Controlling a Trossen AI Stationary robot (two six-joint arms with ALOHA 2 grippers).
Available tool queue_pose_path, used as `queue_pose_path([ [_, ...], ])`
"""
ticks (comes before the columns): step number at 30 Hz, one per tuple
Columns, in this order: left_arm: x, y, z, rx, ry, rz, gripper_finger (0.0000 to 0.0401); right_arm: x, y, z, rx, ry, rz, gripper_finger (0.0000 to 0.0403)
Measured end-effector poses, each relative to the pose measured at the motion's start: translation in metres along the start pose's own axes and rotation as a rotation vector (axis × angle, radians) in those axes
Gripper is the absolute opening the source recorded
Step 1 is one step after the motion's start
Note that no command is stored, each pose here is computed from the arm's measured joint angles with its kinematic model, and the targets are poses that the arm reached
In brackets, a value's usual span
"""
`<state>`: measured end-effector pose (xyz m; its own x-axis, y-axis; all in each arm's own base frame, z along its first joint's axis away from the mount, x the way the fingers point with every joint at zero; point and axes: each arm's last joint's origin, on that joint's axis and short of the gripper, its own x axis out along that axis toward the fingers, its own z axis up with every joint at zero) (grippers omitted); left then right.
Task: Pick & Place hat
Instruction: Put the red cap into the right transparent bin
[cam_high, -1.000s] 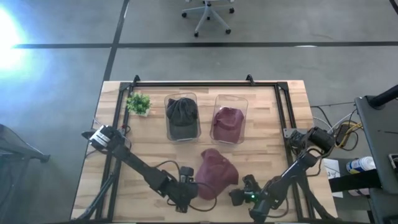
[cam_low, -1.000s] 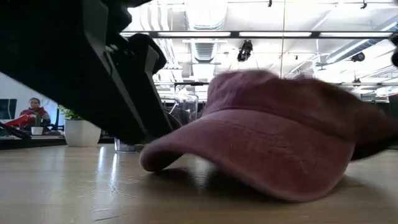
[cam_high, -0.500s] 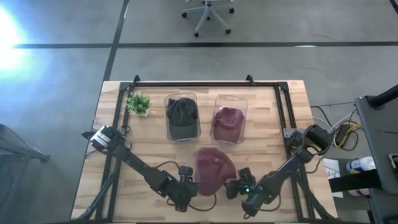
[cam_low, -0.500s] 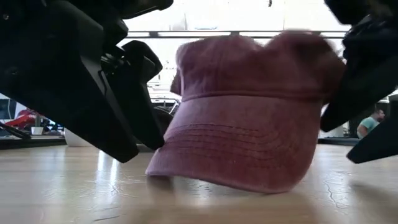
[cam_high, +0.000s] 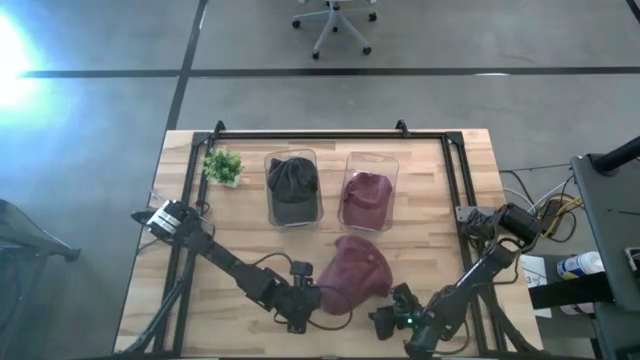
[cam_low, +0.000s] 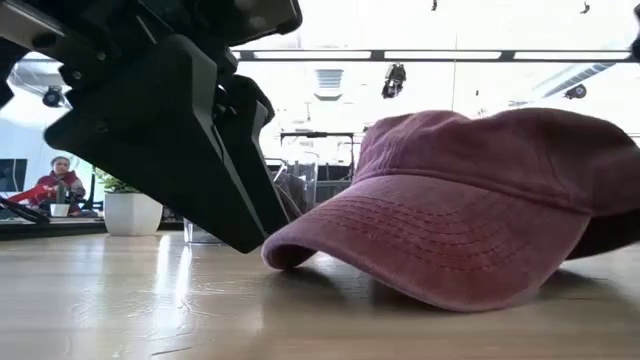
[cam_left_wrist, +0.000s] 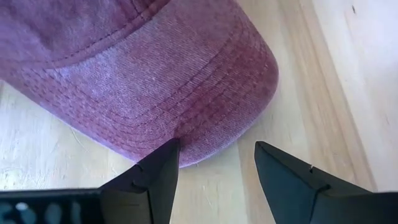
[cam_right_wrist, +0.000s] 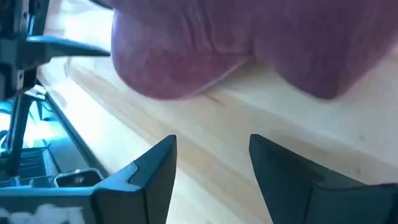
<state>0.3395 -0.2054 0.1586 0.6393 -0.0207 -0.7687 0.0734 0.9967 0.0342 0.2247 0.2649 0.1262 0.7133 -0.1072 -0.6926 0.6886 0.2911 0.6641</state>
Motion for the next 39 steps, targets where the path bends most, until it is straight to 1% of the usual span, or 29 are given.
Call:
queue_pose_path([
  [1,0.000,0.001,0.000,-0.002,0.001,-0.002,0.0206,-0.001,-0.001,-0.001,0.007,-0.003,0.002,0.0199],
  [4,0.001,0.002,0.001,-0.008,0.009,-0.017,0.0207,-0.003,-0.003,0.001,0.036,-0.084,0.028,0.0199],
  [6,0.001,0.003,0.001,-0.010,0.010,-0.019,0.0206,-0.003,-0.006,0.004,0.042,-0.126,0.020,0.0199],
  [10,0.006,0.003,0.000,-0.012,0.016,-0.025,0.0207,0.002,-0.008,0.010,0.033,-0.153,-0.003,0.0199],
  [14,0.013,0.001,-0.005,-0.010,0.046,-0.054,0.0207,0.006,-0.004,0.014,0.014,-0.159,0.003,0.0199],
  [17,0.016,0.000,-0.006,-0.012,0.045,-0.068,0.0207,0.008,-0.002,0.017,-0.019,-0.162,0.005,0.0199],
  [23,0.017,0.001,-0.006,-0.014,0.045,-0.066,0.0207,0.016,0.002,0.027,-0.128,-0.209,-0.009,0.0199],
  [25,0.017,0.001,-0.006,-0.014,0.045,-0.065,0.0207,0.019,0.004,0.031,-0.143,-0.213,-0.021,0.0198],
  [28,0.017,0.002,-0.006,-0.015,0.045,-0.065,0.0207,0.021,0.005,0.032,-0.152,-0.181,-0.036,0.0198],
  [32,0.008,0.002,-0.001,-0.019,0.055,-0.036,0.0207,0.011,0.005,0.026,-0.140,-0.148,-0.014,0.0198],
  [37,-0.018,0.001,0.022,-0.005,0.041,0.022,0.0207,0.003,0.002,0.019,-0.126,-0.119,-0.002,0.0198],
  [39,-0.022,0.000,0.029,0.005,0.027,0.019,0.0207,0.002,0.001,0.017,-0.124,-0.109,-0.006,0.0198],
])
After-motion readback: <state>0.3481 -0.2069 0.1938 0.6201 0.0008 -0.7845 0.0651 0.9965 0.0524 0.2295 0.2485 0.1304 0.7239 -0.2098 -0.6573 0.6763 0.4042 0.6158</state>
